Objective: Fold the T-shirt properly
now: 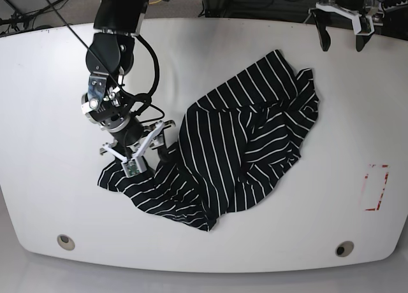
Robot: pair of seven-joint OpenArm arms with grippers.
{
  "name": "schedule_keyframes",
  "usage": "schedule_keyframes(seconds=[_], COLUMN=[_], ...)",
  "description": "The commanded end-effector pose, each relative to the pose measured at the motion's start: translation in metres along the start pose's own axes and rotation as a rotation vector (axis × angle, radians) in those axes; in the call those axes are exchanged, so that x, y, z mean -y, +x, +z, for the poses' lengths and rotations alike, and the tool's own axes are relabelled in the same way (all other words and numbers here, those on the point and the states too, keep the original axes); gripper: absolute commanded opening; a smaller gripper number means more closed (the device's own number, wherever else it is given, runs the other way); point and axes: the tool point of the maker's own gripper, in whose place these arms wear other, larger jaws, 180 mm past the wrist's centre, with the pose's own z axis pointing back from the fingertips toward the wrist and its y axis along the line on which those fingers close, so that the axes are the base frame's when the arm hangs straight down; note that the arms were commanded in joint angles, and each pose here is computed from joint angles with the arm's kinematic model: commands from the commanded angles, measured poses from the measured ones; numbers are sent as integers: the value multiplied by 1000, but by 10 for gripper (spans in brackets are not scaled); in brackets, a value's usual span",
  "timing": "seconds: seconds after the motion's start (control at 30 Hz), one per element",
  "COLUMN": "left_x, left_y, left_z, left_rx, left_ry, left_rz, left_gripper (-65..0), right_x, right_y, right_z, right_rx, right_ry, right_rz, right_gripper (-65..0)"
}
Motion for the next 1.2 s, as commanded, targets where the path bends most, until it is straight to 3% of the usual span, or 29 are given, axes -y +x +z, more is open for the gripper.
schedule_keyframes(seconds=[0.0, 0.47, 0.67, 0.93, 1.0, 1.17], left_x=[-3, -4, -3, -2, -1, 2], left_y=[12, 24, 29, 25, 25, 28], left_z=[-1, -16, -21, -39, -41, -46], left_rx=[37, 86, 105, 35, 29, 28], left_ry=[-9, -8, -8, -5, -6, -14], left_rz=[-28, -29, -27, -19, -18, -13], left_gripper=[-143, -143, -143, -143, -143, -143], right_x=[-9, -8, -12, -31, -32, -34], right_y=[15, 0, -5, -13, -16, -22], right_z=[-17, -85, -93, -100, -101, -99], right_rx=[27, -75, -85, -94, -101, -109], right_ry=[56, 153, 169, 204, 206, 208], right_rz=[5, -112, -137, -176, -182, -186], right_gripper=[-306, -308, -309, -312, -346, -556])
